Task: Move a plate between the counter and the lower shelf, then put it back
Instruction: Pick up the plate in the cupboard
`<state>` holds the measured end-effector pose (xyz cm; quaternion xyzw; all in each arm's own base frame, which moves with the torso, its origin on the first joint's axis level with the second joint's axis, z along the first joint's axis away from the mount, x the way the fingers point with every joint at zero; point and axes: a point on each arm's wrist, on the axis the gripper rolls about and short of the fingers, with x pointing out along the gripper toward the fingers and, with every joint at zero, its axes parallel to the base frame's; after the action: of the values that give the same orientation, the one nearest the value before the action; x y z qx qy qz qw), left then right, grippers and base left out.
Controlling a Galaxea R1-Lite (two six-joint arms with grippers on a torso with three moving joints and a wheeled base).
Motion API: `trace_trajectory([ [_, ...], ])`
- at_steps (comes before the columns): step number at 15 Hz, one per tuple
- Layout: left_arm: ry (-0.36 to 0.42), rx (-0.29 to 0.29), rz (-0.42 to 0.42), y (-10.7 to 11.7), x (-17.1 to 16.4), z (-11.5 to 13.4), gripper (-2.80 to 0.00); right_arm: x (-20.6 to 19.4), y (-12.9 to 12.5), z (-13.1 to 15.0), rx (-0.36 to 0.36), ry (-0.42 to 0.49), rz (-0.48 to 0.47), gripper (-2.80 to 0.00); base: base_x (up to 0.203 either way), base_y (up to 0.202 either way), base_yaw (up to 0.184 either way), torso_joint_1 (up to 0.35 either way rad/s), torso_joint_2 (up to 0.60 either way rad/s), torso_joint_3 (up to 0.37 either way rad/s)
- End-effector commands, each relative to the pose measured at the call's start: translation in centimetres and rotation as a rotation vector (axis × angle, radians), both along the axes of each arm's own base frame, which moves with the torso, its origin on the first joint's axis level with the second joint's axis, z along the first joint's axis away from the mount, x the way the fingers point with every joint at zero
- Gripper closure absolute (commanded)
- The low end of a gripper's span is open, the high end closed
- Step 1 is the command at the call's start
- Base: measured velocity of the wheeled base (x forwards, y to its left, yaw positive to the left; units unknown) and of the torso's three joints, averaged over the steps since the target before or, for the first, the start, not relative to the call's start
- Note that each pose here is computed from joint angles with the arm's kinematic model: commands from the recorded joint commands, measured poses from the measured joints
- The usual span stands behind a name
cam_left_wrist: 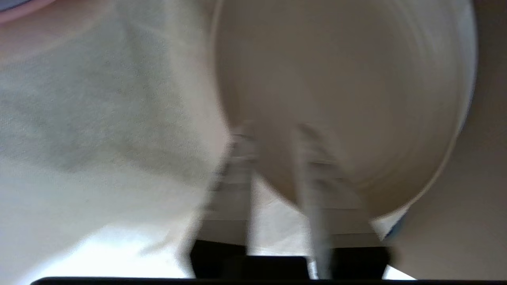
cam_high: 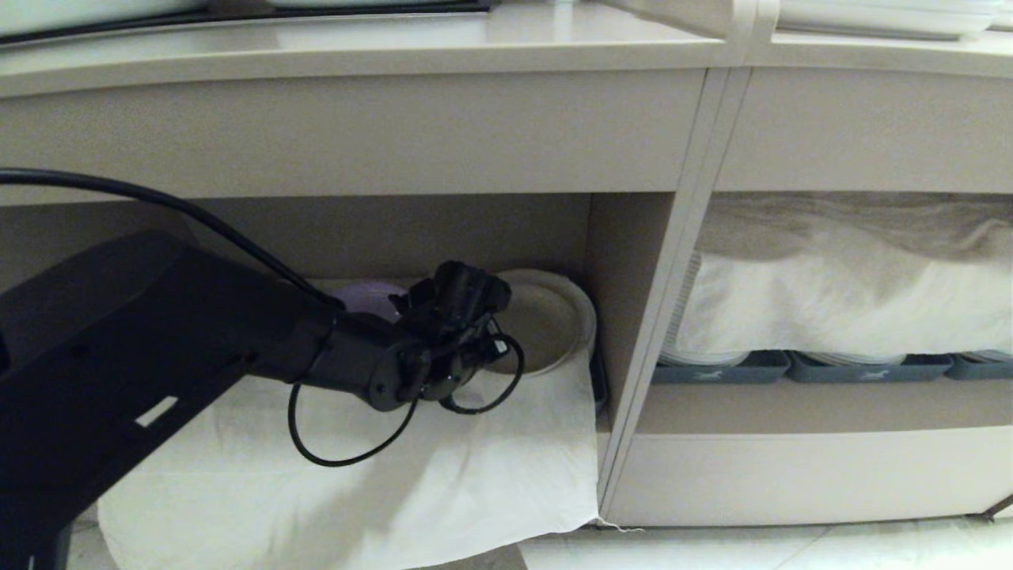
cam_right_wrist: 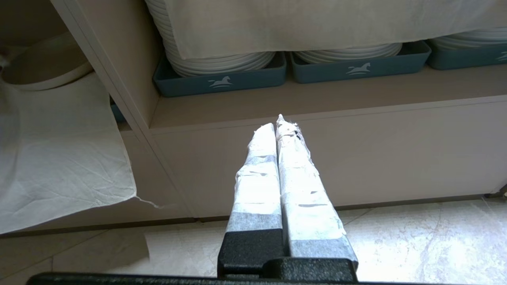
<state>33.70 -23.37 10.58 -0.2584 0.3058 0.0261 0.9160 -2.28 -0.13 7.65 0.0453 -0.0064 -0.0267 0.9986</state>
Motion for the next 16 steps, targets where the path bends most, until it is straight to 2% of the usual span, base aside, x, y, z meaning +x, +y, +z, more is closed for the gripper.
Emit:
trace_trajectory([
  [1, -0.015, -0.013, 0.005, -0.1, 0.2, 0.5, -2.8, 0.0, 0.0, 0.0, 0.0, 0.0, 0.0, 0.0, 0.0, 0.0, 0.0, 0.0, 0.0, 0.0],
  [6, 0.007, -0.003, 0.003, -0.1, 0.2, -0.2, -2.8, 0.0, 0.0, 0.0, 0.0, 0.0, 0.0, 0.0, 0.0, 0.0, 0.0, 0.0, 0.0, 0.0],
  [9, 0.024, -0.021, 0.023, -0.2, 0.2, -0.6, -2.8, 0.0, 0.0, 0.0, 0.0, 0.0, 0.0, 0.0, 0.0, 0.0, 0.0, 0.0, 0.0, 0.0],
  [16, 0.059, -0.003, 0.027, -0.2, 0.3, -1.3, -2.8, 0.0, 0.0, 0.0, 0.0, 0.0, 0.0, 0.0, 0.0, 0.0, 0.0, 0.0, 0.0, 0.0],
])
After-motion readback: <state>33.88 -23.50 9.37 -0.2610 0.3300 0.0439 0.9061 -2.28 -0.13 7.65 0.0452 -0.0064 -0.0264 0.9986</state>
